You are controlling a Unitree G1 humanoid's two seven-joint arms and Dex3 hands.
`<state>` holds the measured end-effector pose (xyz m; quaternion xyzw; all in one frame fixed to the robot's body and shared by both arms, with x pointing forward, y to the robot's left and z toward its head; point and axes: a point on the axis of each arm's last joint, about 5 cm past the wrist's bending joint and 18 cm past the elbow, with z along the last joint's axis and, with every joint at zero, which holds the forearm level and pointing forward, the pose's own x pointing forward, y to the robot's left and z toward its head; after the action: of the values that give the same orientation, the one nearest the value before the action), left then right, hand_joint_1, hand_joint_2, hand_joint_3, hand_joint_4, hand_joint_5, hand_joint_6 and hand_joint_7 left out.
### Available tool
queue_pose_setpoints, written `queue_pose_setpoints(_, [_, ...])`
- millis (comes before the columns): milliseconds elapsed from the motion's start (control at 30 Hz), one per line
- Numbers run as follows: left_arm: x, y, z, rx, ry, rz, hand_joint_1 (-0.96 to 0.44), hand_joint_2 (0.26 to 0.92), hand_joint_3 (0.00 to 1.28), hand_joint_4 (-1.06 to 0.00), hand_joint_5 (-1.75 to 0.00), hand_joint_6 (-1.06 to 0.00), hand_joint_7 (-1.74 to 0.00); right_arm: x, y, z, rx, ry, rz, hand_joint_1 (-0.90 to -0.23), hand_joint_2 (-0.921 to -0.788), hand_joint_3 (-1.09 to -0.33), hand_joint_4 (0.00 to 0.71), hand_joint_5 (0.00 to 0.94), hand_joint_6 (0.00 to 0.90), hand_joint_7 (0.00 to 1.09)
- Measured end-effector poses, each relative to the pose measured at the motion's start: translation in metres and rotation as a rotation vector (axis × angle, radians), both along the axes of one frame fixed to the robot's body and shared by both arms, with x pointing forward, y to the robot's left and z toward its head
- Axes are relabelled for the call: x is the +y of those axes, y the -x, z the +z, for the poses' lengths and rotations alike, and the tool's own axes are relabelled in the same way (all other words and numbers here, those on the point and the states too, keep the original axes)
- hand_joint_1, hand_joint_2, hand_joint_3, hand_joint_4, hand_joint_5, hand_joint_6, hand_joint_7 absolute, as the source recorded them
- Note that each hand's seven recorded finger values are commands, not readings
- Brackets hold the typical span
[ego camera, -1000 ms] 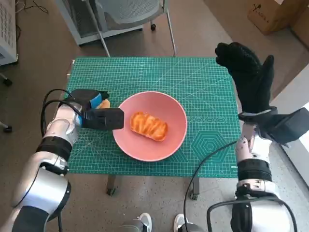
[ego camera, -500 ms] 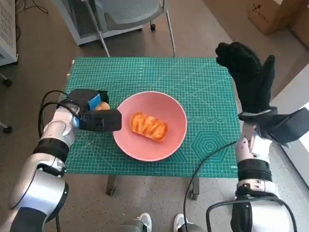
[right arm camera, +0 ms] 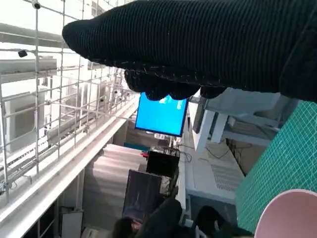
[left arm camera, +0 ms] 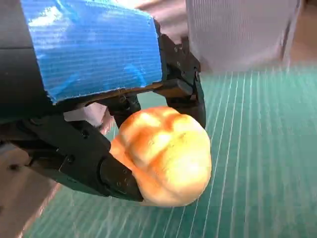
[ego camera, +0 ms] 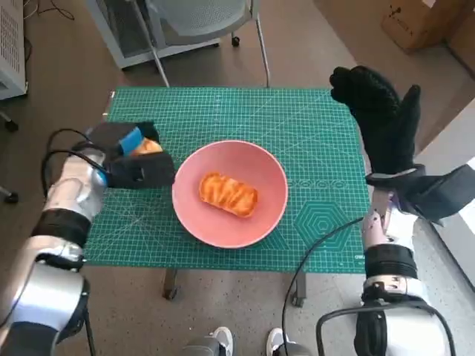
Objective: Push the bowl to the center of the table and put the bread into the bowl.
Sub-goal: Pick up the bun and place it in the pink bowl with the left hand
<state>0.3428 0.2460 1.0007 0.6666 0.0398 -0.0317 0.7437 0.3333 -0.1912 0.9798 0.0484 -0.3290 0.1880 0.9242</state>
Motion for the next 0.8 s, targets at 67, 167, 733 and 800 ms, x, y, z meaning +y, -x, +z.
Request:
queue_pose_setpoints(67, [-0.001,0.002,0.007,-0.061,0.028,-0.018,0.00,0.920,0.06,-0.68,-1.14,-0.64,-1.18,0.000,0.0000,0.000,0.000,0.000,0.000,-0.519,-0.921,-0.541,0.233,0.000,0.346,0.00])
queue_pose_setpoints(167, [-0.005,0.006,0.015,-0.139,0.058,-0.054,0.00,0.920,0.05,-0.71,-1.10,-0.65,-1.18,0.000,-0.0001,0.000,-0.001,0.001,0.001,-0.518,-0.921,-0.540,0.233,0.001,0.341,0.00])
queue_pose_setpoints(733, [-0.048,0.049,0.021,-0.355,0.162,-0.326,0.00,0.908,0.01,-0.81,-0.99,-0.70,-1.13,0.003,-0.0002,0.001,-0.010,0.020,0.009,-0.528,-0.921,-0.563,0.218,0.000,0.313,0.00])
queue_pose_setpoints(800, [-0.056,0.054,0.022,-0.370,0.173,-0.371,0.00,0.903,0.00,-0.82,-0.98,-0.72,-1.11,0.004,-0.0002,0.001,-0.012,0.024,0.012,-0.527,-0.921,-0.566,0.218,0.000,0.312,0.00])
